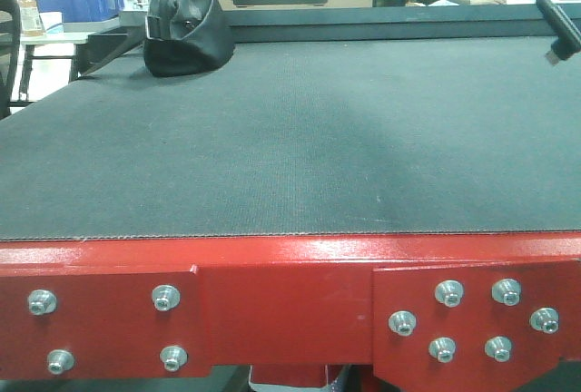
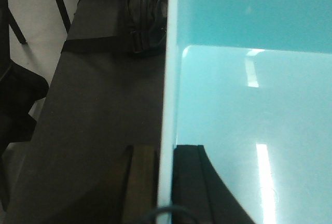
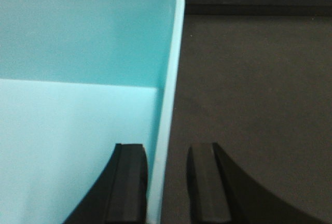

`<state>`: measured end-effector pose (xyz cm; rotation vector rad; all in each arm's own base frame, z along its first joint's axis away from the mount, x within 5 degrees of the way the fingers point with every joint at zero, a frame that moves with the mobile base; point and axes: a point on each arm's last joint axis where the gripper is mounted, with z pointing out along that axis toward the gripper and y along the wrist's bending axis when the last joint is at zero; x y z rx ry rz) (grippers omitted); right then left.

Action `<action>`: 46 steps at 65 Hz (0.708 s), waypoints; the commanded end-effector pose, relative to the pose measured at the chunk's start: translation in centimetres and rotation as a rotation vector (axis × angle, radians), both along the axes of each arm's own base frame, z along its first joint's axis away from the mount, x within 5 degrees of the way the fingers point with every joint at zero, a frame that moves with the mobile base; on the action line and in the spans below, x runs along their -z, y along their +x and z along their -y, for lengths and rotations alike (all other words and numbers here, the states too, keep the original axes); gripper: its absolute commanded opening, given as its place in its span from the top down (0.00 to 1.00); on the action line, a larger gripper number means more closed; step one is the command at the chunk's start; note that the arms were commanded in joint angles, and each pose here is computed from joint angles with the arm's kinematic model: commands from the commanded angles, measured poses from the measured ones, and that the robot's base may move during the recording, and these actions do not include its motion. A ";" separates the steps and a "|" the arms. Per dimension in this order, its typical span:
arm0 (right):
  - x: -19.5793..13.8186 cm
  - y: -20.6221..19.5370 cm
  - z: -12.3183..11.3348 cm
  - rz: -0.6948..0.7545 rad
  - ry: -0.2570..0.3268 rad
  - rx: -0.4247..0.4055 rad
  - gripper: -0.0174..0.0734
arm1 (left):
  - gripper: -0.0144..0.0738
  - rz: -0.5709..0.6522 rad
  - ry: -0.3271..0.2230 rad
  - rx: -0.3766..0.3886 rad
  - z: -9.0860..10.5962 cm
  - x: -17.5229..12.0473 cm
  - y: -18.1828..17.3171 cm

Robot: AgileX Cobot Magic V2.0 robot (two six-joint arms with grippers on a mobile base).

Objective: Fetch blue bin and place on conveyor start
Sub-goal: 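Hold the bin with both grippers while driving to the red conveyor, then lower the bin with both grippers onto the near end of the belt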

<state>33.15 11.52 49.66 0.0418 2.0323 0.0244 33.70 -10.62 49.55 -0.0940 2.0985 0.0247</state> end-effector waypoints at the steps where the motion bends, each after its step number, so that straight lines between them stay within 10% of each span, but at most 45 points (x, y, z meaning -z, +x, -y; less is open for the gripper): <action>1: -0.6 -0.4 -0.2 0.030 0.056 -0.010 0.98 | 0.96 0.038 -0.037 0.037 0.7 -0.6 -0.3; 26: 4.3 1.5 -0.8 -0.068 0.039 -0.014 0.98 | 0.96 -0.081 -0.138 0.021 2.0 2.8 1.1; 46: 12.4 4.2 0.6 -0.092 0.106 -0.052 0.98 | 0.96 -0.170 -0.129 0.082 3.6 13.1 3.4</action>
